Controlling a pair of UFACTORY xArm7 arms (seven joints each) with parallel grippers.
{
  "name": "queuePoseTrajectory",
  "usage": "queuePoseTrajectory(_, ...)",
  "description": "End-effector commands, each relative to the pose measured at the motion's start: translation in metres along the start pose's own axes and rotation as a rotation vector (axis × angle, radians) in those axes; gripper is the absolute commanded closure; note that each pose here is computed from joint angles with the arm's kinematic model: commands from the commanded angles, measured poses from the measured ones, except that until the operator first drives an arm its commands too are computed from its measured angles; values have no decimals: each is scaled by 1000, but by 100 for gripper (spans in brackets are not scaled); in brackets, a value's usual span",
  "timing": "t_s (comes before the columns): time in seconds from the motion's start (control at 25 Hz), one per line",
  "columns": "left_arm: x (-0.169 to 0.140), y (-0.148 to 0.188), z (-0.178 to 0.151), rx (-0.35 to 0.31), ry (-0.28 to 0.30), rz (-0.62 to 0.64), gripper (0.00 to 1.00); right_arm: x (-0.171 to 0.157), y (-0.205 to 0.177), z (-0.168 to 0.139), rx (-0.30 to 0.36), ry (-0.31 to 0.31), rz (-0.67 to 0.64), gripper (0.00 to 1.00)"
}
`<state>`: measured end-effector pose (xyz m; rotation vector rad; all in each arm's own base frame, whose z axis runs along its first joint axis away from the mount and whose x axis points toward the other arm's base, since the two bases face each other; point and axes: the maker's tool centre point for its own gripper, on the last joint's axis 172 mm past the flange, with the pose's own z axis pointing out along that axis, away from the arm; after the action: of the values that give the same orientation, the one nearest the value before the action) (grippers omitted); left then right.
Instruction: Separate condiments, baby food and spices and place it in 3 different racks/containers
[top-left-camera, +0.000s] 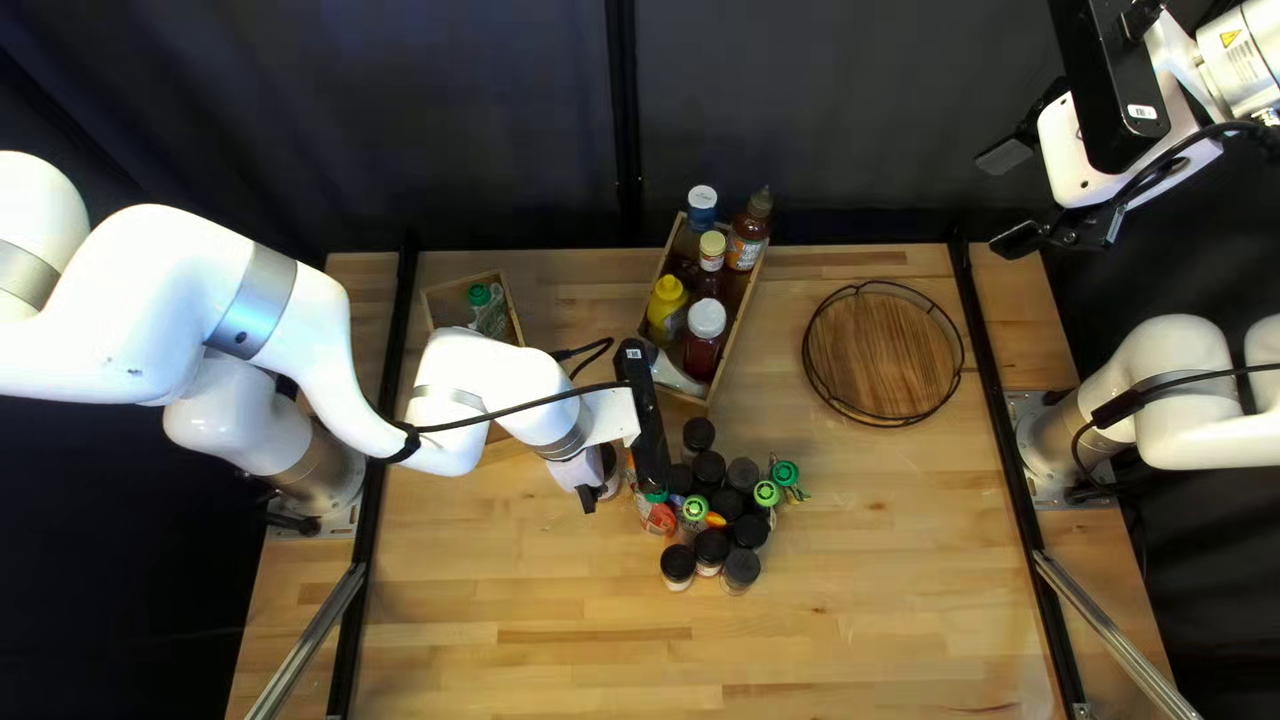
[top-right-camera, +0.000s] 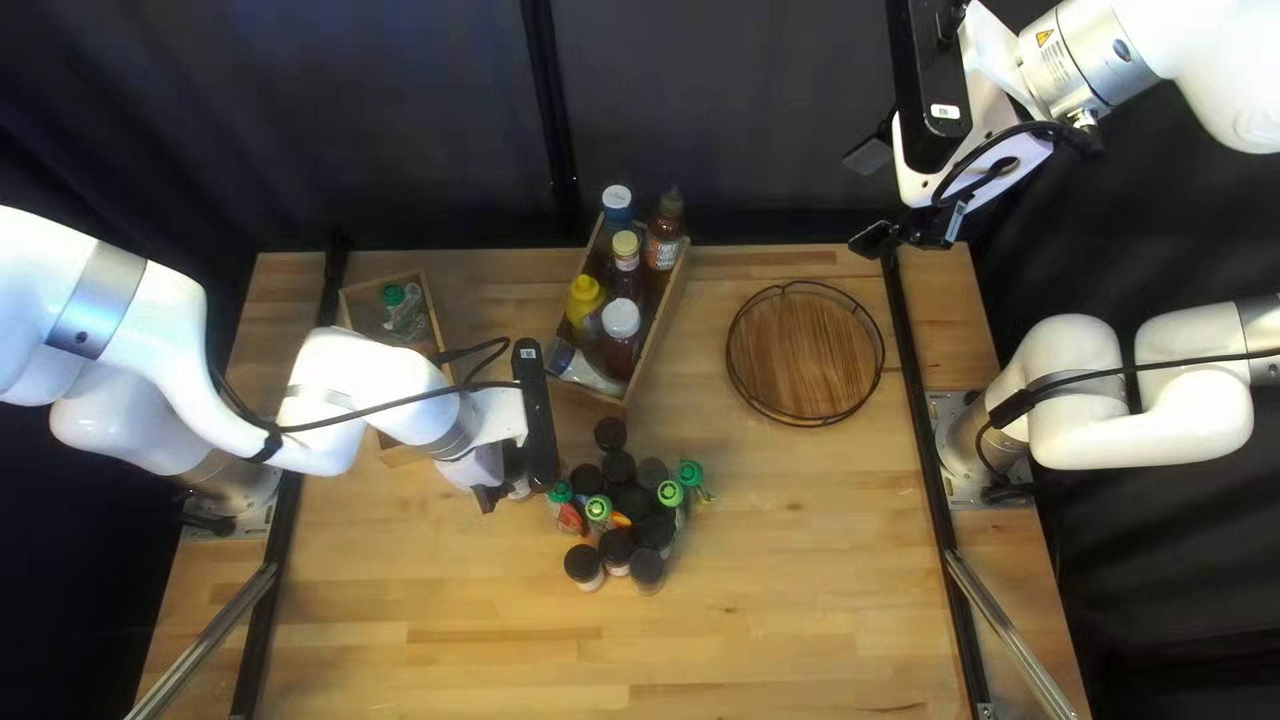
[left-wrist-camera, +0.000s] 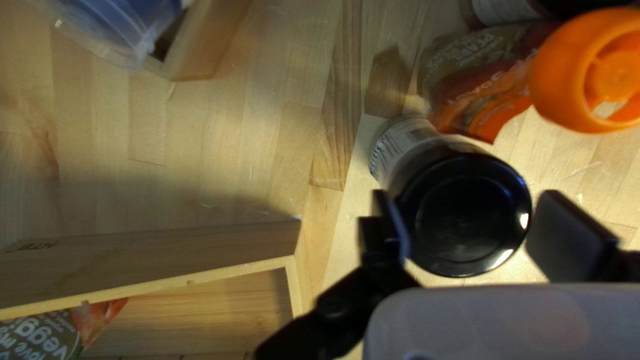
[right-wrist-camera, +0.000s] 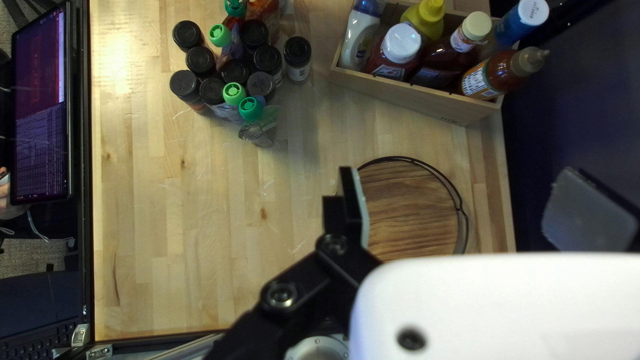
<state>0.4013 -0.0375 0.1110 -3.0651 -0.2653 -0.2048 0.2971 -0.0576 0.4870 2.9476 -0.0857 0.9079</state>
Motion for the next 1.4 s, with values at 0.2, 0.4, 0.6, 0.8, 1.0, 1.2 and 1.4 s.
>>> queuePoseTrajectory(0.2, 4, -24, -91, 48, -39, -5, 100, 0, 0, 0, 0, 0, 0, 0)
queuePoseTrajectory(0.4, 24, -71, -155, 88, -49, -18, 100, 0, 0, 0, 0, 0, 0, 0)
queuePoseTrajectory(0.6, 69, -96, -197, 113, -28, -2, 100, 0, 0, 0, 0, 0, 0, 0)
queuePoseTrajectory(0.8, 132, -105, -204, 53, 31, 43, 100, 0, 0, 0, 0, 0, 0, 0)
queuePoseTrajectory(1.0, 188, -105, -194, -13, 107, 86, 100, 0, 0, 0, 0, 0, 0, 0)
queuePoseTrajectory(1.2, 235, -108, -169, -65, 166, 96, 100, 0, 0, 0, 0, 0, 0, 0)
queuePoseTrajectory(1.4, 266, -115, -136, -112, 234, 79, 100, 0, 0, 0, 0, 0, 0, 0)
